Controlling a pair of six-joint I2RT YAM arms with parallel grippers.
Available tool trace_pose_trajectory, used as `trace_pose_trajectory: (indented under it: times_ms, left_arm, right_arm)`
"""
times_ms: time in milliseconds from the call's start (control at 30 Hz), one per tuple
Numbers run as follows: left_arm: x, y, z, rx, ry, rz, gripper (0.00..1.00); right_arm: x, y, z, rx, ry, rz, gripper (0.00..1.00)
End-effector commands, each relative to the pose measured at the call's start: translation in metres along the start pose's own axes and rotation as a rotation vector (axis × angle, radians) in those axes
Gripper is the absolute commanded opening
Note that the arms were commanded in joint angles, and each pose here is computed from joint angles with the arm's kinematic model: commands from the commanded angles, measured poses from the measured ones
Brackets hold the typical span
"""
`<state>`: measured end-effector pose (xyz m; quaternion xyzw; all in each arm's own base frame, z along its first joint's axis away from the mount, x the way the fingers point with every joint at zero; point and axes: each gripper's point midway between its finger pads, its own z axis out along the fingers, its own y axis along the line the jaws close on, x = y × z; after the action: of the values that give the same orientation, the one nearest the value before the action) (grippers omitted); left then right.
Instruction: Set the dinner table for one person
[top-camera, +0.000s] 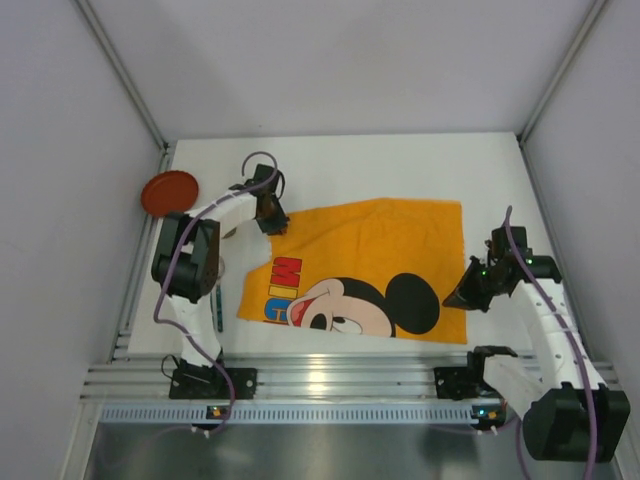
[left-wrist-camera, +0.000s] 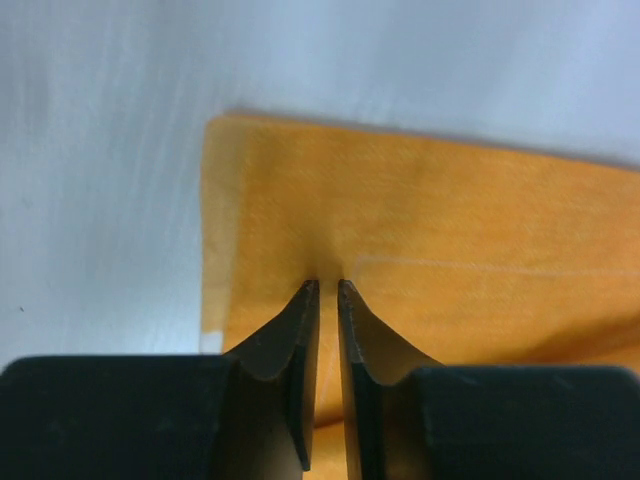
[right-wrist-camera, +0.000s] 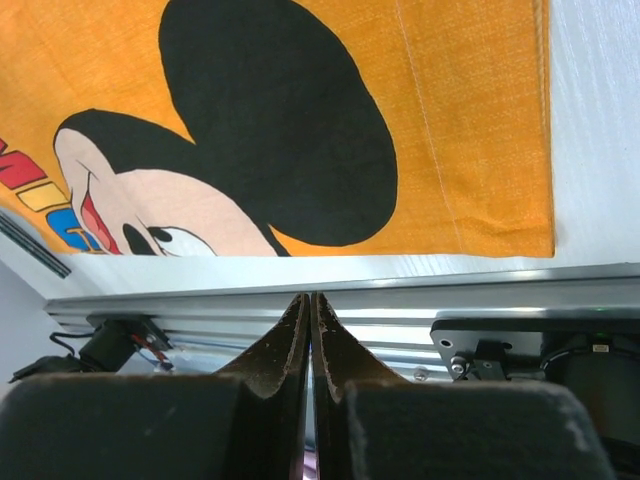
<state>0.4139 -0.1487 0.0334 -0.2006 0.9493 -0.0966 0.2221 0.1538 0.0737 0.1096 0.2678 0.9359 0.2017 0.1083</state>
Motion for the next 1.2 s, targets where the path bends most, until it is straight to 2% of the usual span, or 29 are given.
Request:
trace_pose_trajectory:
  times_ms: [0,233,467,667,867,1167]
  left_arm:
    - [-0.02,0.0,0.014,0.02,-0.015,0.017,0.17]
    - [-0.04,0.017,0.043,-0.041,-0.009,0.028,0.11]
    - [-0.096,0.038,0.062,-0.079,-0.048,-0.022,0.09]
    - [-0.124,0.068,0.07,-0.123,-0.06,-0.088,0.04]
    - [-0.116,0.072,0.07,-0.126,-0.036,-0.106,0.03]
    - [-0.09,0.091,0.062,-0.194,-0.012,-0.176,0.01]
  right_arm:
    - [-0.018,0.007,0.003,-0.015,-0.043,-0.019,0.0]
    - [-0.034,0.011,0.019,0.0,-0.016,-0.004,0.0]
    - [-0.044,0.01,0.029,0.023,0.006,-0.008,0.0]
    - [-0.052,0.007,0.043,0.044,0.019,-0.012,0.0]
    - [-0.073,0.009,0.063,0.063,0.035,-0.03,0.0]
    - [-0.133,0.042,0.088,0.017,0.013,-0.093,0.0]
